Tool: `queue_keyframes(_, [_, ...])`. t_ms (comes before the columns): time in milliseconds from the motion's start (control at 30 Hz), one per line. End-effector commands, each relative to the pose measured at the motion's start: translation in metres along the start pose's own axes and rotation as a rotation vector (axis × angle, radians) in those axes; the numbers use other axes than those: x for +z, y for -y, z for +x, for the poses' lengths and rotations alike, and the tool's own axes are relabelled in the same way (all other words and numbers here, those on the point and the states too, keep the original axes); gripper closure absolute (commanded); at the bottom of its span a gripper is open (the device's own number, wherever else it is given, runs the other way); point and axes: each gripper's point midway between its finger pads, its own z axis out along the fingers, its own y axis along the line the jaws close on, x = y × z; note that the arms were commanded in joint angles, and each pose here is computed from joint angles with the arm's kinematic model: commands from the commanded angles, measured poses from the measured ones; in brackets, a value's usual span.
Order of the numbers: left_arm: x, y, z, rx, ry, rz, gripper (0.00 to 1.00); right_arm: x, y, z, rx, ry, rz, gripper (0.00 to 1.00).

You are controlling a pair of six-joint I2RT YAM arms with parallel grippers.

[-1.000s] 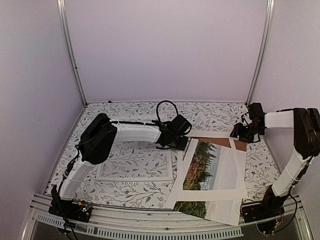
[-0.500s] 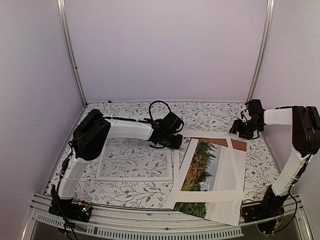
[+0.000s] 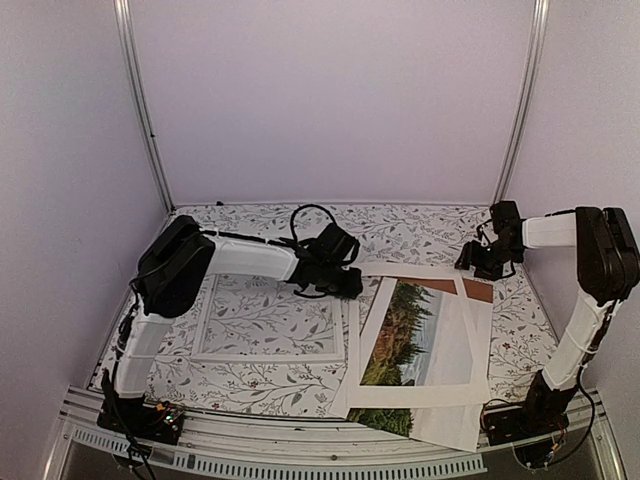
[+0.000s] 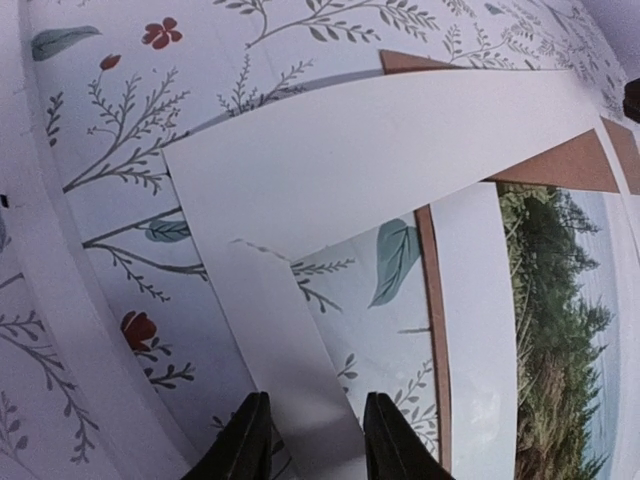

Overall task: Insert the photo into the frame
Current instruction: Pick up the mat board from the photo.

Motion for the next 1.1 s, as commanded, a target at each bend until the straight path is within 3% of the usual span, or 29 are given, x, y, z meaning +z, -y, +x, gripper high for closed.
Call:
queue_keyframes(0, [-0.010, -0.002, -0.004, -0.040, -0.008, 0.059, 0.66, 0.006, -0.003, -0.005, -0.023, 0.001, -0.013, 0.33])
queue_keyframes(433, [-0.018, 0.000, -0.012, -0.081, 0.018, 0.133, 0.65, 0.010, -0.004, -0.001, -0.034, -0.010, -0.027, 0.32])
queue_keyframes(767, [-0.014, -0.007, -0.012, -0.058, -0.013, 0.036, 0.37, 0.005, 0.002, 0.023, -0.008, -0.037, -0.015, 0.34])
queue_keyframes(1067, [-0.005, 0.003, 0.002, -0.100, -0.055, 0.092, 0.30, 0.009, -0.003, 0.024, -0.015, -0.027, -0.041, 0.35])
